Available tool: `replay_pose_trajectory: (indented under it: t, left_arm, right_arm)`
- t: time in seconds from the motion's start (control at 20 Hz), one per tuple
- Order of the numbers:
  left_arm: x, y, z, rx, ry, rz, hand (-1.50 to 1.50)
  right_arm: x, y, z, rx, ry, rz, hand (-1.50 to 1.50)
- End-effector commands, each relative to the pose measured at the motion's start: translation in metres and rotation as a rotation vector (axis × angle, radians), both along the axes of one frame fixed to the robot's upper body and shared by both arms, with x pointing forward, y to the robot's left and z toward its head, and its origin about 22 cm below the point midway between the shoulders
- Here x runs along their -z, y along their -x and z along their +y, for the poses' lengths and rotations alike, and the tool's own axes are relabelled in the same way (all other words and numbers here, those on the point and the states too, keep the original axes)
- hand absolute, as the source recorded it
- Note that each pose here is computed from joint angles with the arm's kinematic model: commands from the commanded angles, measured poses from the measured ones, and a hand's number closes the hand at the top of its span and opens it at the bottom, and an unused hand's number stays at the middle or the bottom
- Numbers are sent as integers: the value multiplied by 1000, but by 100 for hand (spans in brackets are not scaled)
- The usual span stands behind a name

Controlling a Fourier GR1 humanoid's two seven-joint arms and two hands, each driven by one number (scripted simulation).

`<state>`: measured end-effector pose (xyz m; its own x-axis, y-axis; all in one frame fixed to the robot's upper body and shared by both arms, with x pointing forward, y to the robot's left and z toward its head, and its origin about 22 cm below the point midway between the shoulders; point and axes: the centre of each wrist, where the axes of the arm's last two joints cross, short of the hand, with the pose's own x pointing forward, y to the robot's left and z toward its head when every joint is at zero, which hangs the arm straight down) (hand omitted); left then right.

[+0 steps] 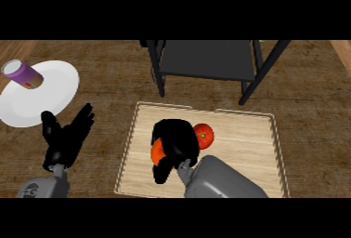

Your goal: Pick the squash from the tray and place it in the tiered shelf

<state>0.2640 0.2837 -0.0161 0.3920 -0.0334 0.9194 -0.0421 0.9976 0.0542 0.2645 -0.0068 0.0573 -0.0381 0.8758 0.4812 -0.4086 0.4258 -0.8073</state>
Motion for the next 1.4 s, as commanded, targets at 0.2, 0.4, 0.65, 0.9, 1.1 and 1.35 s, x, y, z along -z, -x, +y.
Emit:
replay_pose_trajectory:
  t: [0.2, 0.4, 0.65, 0.9, 1.1, 1.35]
  left_arm:
    - [20, 11, 2, -12, 2, 54, 0]
    - [14, 17, 10, -27, 5, 71, 0]
    - [12, 9, 11, -55, 20, 74, 0]
    - [5, 13, 15, -54, -2, 46, 0]
    - [19, 18, 6, -36, 9, 59, 0]
    - [14, 14, 4, -32, 8, 48, 0]
  right_arm:
    - [-97, 13, 41, 117, -176, -291, 150]
    - [-135, 18, 50, 197, -179, -438, 150]
    - [-201, 18, 54, 272, -182, -523, 150]
    - [-262, 1, 39, 331, -187, -553, 150]
    - [-282, -18, 32, 393, -203, -565, 150]
    - [-309, -48, 11, 446, -237, -590, 150]
